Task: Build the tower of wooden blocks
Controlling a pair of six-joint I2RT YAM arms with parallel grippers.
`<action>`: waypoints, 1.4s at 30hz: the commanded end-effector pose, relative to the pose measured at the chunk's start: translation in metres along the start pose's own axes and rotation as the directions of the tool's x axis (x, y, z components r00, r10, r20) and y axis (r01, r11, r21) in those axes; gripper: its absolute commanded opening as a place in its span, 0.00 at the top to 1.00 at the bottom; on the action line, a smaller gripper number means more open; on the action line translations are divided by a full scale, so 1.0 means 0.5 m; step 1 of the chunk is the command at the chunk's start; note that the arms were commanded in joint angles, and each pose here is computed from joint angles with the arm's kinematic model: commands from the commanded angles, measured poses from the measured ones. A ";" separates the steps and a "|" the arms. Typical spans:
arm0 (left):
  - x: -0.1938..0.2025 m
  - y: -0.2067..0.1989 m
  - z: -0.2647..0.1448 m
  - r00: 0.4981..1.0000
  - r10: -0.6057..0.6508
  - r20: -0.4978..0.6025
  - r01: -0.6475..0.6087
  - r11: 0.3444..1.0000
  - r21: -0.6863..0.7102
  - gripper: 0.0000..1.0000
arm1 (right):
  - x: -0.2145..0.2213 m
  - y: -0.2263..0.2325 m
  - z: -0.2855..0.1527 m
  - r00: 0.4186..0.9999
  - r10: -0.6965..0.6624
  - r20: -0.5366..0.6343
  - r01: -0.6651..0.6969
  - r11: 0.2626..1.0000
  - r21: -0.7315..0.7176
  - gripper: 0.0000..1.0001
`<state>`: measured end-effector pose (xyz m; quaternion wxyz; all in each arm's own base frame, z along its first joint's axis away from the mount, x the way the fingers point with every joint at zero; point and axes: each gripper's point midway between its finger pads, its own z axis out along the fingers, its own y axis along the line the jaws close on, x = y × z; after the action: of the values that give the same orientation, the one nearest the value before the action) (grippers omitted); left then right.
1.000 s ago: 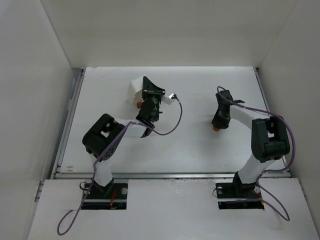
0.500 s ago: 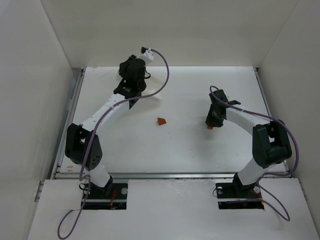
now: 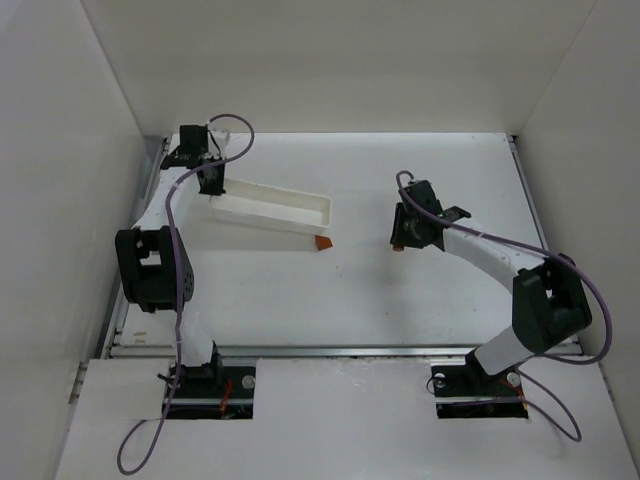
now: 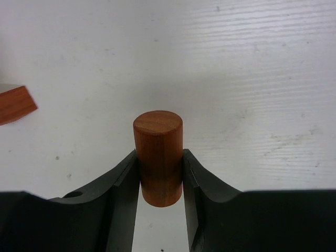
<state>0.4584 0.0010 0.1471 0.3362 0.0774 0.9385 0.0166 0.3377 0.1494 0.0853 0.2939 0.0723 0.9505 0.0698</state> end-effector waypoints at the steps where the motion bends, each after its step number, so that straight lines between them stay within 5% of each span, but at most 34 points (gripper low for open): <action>1: 0.008 -0.040 -0.028 0.993 -0.119 0.017 0.116 0.985 0.130 1.00 | -0.088 0.068 -0.055 0.977 0.010 0.212 0.018 0.991 -0.130 0.94; 9: 0.047 0.027 0.030 0.983 -0.174 -0.054 0.177 0.982 0.059 1.00 | -0.141 0.150 -0.159 0.886 0.094 0.454 0.089 0.927 -0.364 0.97; 15: 0.092 0.032 0.072 0.973 -0.185 -0.138 0.194 0.979 0.056 1.00 | -0.162 0.191 -0.259 0.745 0.179 0.643 0.208 0.853 -0.479 1.00; 24: 0.064 0.104 0.116 0.933 -0.353 -0.062 0.355 0.935 0.007 1.00 | -0.127 0.196 -0.274 0.736 0.169 0.655 0.245 0.836 -0.491 1.00; 29: 0.107 0.143 0.117 0.820 -0.570 -0.042 0.571 0.821 -0.004 1.00 | -0.117 0.202 -0.280 0.741 0.161 0.652 0.242 0.841 -0.483 1.00; 32: 0.136 0.139 0.113 0.807 -0.588 -0.054 0.587 0.809 -0.035 1.00 | -0.118 0.204 -0.289 0.735 0.168 0.657 0.243 0.839 -0.487 1.00; 38: 0.168 0.131 0.107 0.835 -0.544 -0.083 0.543 0.839 -0.037 0.55 | -0.097 0.225 -0.288 0.746 0.130 0.653 0.288 0.821 -0.493 1.00; 42: 0.148 0.152 0.080 0.847 -0.530 -0.032 0.527 0.847 -0.074 0.00 | -0.092 0.239 -0.298 0.741 0.115 0.662 0.316 0.810 -0.494 1.00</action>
<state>0.4338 0.0803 0.0398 0.2619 -0.1986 0.9426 -0.0593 0.3030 0.2372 0.2253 0.5947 -0.0441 0.7479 0.2915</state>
